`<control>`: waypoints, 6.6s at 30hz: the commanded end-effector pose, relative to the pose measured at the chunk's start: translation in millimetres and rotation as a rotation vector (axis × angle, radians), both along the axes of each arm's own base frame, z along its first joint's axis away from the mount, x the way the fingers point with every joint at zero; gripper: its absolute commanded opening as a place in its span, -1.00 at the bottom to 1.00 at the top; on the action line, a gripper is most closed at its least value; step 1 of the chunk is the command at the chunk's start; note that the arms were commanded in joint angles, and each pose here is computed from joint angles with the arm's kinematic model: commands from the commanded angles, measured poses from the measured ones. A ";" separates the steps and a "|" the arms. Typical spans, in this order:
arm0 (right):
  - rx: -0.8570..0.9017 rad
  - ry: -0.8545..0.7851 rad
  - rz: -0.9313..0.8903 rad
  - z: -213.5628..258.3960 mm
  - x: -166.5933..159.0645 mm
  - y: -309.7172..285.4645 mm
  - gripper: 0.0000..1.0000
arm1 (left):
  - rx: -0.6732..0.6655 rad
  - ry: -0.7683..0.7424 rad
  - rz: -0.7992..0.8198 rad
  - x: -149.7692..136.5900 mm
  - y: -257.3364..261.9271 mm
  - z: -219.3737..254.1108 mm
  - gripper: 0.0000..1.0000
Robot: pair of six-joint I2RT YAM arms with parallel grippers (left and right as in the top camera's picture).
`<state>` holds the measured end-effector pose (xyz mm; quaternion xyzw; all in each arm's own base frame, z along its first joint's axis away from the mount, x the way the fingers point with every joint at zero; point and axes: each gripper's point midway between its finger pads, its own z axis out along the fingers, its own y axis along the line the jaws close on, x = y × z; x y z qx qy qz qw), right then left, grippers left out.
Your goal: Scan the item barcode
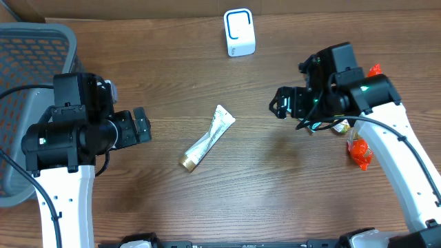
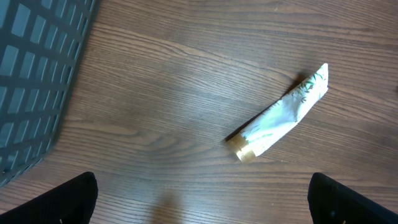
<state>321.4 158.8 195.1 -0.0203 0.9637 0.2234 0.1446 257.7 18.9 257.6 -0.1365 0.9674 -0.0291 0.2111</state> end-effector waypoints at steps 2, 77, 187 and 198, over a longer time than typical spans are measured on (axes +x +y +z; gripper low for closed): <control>0.012 -0.014 0.063 2.1 -8.8 20.6 1.00 | -0.009 -0.014 0.017 1.8 0.4 3.6 0.98; 0.025 0.141 0.192 -63.0 -12.2 75.6 0.99 | -0.010 -0.014 0.017 1.8 0.4 3.6 1.00; -0.195 0.019 0.387 -99.0 -8.0 100.8 0.60 | -0.010 -0.014 0.017 1.8 0.4 3.6 0.99; -0.143 -0.003 0.322 -125.6 0.1 121.5 -0.55 | -0.010 -0.014 0.017 1.7 0.3 3.6 0.99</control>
